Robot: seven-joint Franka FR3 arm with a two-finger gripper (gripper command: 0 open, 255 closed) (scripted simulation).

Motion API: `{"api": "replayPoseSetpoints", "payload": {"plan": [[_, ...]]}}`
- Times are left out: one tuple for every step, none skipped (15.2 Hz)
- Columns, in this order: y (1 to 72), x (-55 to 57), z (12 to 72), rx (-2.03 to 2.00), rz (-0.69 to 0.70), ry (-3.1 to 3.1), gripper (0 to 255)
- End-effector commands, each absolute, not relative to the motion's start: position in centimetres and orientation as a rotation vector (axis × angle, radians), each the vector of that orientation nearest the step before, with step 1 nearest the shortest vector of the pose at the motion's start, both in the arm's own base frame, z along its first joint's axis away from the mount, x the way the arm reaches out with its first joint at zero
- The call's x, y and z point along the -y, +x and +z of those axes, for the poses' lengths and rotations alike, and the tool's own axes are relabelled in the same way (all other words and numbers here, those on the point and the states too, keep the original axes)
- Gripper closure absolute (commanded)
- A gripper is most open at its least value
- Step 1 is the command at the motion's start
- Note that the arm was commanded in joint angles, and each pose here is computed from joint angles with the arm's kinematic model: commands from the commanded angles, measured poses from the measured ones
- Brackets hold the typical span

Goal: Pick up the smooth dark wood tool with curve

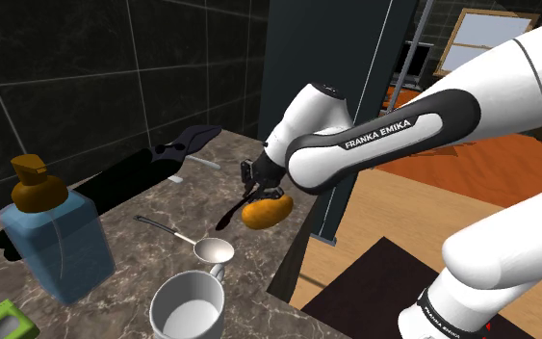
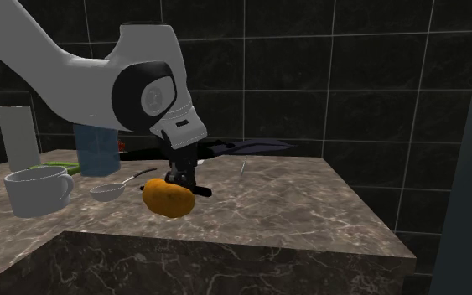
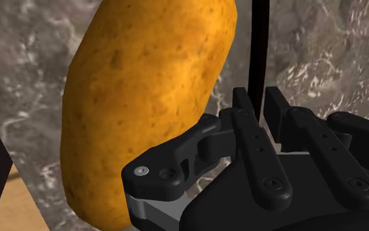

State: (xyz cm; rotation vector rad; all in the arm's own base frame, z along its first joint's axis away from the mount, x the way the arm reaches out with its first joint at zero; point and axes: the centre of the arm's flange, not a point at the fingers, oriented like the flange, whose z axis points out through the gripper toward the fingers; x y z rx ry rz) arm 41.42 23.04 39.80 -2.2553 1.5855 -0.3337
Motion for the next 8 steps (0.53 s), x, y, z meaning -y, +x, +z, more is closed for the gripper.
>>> {"api": "replayPoseSetpoints", "payload": {"plan": [[41.7, -22.9, 39.3, -1.604, -0.298, -2.285, 255], [41.7, -22.9, 39.9, -1.604, -0.298, -2.285, 255], [41.7, -22.9, 40.4, -1.604, -0.298, -2.285, 255], [41.7, -22.9, 40.9, -1.604, -0.298, -2.285, 255], [41.7, -22.9, 41.4, -1.604, -0.298, -2.285, 255], [41.7, -22.9, 42.0, -1.604, -0.298, -2.285, 255], [41.7, -22.9, 42.5, -1.604, -0.298, -2.285, 255], [41.7, -22.9, 43.0, -1.604, -0.298, -2.285, 255]]}}
